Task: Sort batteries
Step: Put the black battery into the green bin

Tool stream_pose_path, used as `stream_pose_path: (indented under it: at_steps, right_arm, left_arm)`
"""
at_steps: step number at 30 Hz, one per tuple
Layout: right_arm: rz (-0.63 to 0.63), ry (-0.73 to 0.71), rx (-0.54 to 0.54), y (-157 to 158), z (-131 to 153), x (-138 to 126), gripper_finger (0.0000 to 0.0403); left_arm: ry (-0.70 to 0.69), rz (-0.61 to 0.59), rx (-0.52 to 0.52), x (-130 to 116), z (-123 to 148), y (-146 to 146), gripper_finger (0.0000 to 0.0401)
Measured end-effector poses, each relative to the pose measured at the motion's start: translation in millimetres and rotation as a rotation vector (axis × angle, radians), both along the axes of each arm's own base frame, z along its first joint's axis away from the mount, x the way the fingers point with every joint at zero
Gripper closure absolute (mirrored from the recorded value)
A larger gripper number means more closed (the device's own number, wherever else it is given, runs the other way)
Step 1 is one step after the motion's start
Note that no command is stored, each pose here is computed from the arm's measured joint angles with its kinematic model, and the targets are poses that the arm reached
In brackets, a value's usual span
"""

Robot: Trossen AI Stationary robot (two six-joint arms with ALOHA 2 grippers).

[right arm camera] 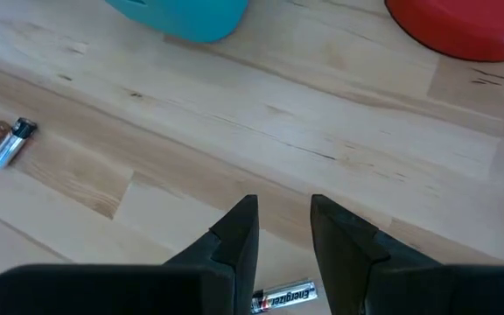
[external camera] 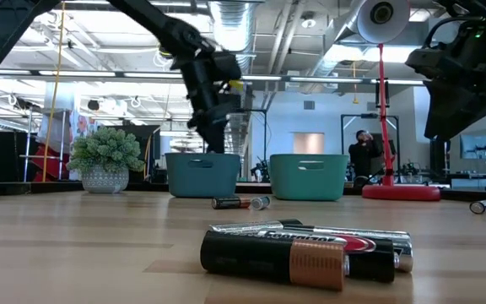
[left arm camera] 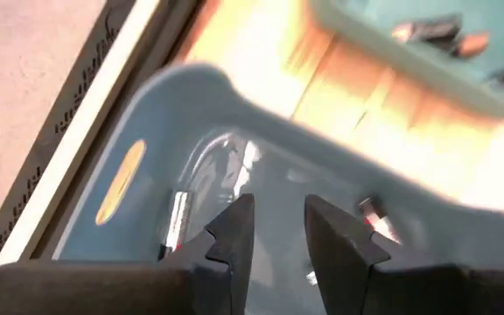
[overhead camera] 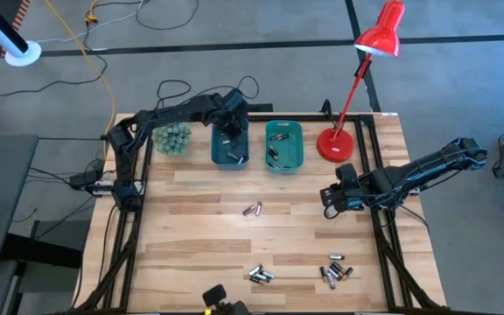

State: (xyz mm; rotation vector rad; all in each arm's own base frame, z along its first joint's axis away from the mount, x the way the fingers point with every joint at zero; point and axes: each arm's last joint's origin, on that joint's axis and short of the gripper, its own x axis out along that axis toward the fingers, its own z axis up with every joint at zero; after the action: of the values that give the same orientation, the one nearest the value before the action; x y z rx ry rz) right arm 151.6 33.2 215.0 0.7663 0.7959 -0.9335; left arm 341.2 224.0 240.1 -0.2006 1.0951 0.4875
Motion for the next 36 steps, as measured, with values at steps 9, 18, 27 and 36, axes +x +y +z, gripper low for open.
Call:
stream_pose_path:
  at_steps: [9, 18, 27, 36]
  right_arm:
    - [0.046, 0.010, 0.014, 1.5, 0.0, 1.0, 0.0278]
    - [0.104, 0.029, 0.038, 3.0, -0.2, 1.7, 0.0278]
    - [0.157, 0.032, 0.037, 6.8, 0.1, 2.0, 0.0278]
    - [0.204, 0.032, 0.036, 13.6, 0.1, 0.1, 0.0278]
  left_arm:
    - [-0.111, -0.049, 0.046, 44.9, 47.4, -64.5, 0.0317]
    - [-0.127, -0.039, 0.092, 58.2, 44.0, -156.4, 0.0318]
    - [-0.174, -0.017, 0.078, 34.7, 10.6, -231.9, 0.0318]
    - [-0.117, -0.041, 0.040, 14.7, -21.3, -274.6, 0.0318]
